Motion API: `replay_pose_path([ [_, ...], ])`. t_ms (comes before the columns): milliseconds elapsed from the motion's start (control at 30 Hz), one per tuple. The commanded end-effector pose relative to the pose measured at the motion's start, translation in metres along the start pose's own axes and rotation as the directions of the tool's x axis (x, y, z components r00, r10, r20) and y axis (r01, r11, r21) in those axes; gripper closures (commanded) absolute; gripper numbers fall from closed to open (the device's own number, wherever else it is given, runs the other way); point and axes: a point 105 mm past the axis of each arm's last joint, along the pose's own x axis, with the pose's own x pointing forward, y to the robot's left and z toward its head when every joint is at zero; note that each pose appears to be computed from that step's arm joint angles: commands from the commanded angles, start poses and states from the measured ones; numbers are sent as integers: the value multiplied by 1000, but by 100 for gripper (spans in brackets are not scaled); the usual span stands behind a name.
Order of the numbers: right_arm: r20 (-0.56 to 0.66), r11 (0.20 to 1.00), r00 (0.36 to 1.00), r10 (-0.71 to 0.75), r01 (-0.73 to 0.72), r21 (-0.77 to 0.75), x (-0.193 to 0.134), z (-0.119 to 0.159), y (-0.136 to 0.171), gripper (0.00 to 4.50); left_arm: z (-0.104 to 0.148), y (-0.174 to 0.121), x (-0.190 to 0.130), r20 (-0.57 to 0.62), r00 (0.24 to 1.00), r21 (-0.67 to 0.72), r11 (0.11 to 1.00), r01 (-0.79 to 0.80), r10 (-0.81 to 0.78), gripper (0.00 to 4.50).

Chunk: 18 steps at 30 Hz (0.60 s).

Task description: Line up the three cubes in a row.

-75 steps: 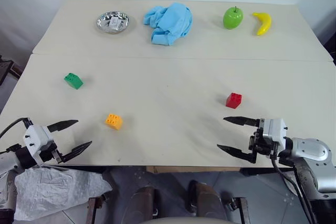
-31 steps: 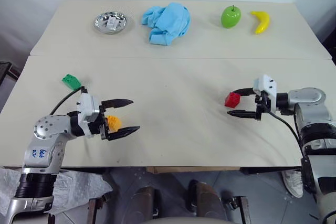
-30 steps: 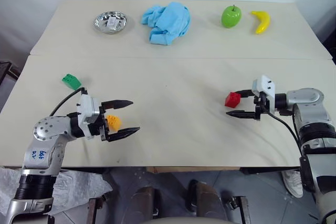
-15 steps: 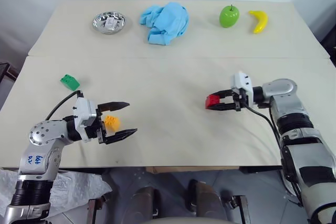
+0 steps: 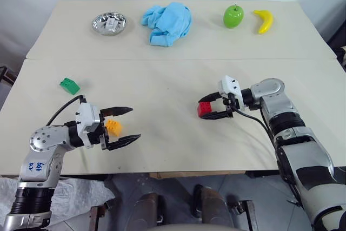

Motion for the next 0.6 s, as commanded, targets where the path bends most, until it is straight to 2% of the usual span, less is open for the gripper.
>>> replay_pose_path([
  [33, 93, 991, 996, -8, 21, -132, -24, 28, -2, 4, 9, 14, -28, 32, 986, 37, 986, -164, 163, 0],
  [100, 122, 982, 992, -18, 41, -185, -36, 32, 5, 4, 6, 19, -52, 29, 961, 16, 961, -275, 274, 0],
  [200, 261, 980, 965, 1, 51, -193, -50, 48, 21, 4, -6, 13, -85, -33, 929, -39, 928, -370, 369, 0],
  [333, 320, 989, 947, 31, 19, -150, -58, 41, 51, 4, -26, 2, -139, -139, 849, -83, 848, -523, 510, 0],
  [467, 376, 995, 927, 0, 37, -91, -50, 27, 72, 4, -39, 0, -191, -179, 696, -77, 695, -715, 696, 0],
  [600, 484, 990, 868, -108, 139, -28, -46, 34, 75, 4, -53, -13, -229, -186, 521, -94, 513, -853, 833, 0],
])
